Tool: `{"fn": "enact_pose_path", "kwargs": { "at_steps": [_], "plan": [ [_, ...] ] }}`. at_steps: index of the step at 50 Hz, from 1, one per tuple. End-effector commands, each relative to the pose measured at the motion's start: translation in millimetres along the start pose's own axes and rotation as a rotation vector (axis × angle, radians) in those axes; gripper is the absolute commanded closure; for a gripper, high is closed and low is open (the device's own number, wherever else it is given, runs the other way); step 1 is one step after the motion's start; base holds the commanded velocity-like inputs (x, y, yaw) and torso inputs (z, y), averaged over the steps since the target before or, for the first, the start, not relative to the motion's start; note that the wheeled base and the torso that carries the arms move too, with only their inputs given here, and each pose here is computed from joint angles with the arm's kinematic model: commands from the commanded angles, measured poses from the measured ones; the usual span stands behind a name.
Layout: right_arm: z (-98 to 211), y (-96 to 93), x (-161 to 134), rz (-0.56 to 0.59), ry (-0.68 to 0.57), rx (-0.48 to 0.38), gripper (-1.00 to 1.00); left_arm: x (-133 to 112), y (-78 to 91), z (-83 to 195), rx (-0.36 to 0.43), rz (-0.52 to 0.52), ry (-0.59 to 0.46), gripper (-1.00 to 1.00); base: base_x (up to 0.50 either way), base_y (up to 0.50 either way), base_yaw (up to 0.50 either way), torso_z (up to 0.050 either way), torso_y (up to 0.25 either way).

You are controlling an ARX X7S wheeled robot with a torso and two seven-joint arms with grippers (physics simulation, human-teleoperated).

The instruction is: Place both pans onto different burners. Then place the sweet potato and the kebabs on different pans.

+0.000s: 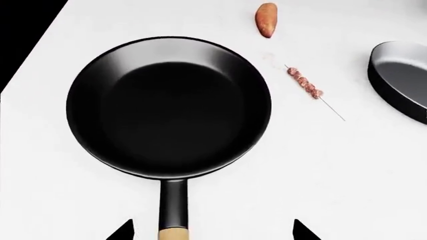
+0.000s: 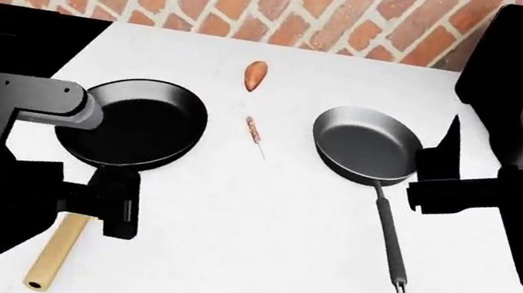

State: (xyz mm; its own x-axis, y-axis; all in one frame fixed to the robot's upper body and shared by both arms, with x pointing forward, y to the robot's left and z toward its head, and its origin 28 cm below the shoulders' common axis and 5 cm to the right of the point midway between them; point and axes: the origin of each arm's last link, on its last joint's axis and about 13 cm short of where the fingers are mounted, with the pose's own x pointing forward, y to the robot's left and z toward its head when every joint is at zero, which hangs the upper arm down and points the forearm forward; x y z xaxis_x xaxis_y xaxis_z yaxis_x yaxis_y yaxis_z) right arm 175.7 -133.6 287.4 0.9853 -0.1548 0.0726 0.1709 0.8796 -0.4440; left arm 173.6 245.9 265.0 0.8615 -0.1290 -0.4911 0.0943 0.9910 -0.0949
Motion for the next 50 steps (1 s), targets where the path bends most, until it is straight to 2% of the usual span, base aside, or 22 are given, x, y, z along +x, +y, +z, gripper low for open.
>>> {"fn": "enact_pose_path", "kwargs": {
  "at_steps": [1,11,24,33,50],
  "plan": [
    [-3.1,1.1,0.3,0.001,0.009,-0.001,-1.0,7.3,-0.4,-5.6,0.022,0.025,0.053,-1.0,0.0,0.0,0.0,0.0,0.0],
    [-7.7,2.4,1.2,0.001,0.017,0.003,-1.0,14.8,-0.2,-6.0,0.061,0.074,0.075,-1.0,0.0,0.0,0.0,0.0,0.0],
    [-9.7,3.9,2.7,0.004,0.016,0.007,-1.0,18.4,-6.5,9.6,0.119,0.087,0.07,-1.0,0.0,0.0,0.0,0.0,0.0],
    [-8.2,2.9,2.9,0.001,0.012,0.006,-1.0,28.5,-8.2,8.3,0.112,0.075,0.08,-1.0,0.0,0.0,0.0,0.0,0.0],
    [-10.6,6.5,6.2,0.011,0.019,-0.001,-1.0,44.4,0.4,-8.3,0.066,0.084,0.119,-1.0,0.0,0.0,0.0,0.0,0.0]
  ]
}}
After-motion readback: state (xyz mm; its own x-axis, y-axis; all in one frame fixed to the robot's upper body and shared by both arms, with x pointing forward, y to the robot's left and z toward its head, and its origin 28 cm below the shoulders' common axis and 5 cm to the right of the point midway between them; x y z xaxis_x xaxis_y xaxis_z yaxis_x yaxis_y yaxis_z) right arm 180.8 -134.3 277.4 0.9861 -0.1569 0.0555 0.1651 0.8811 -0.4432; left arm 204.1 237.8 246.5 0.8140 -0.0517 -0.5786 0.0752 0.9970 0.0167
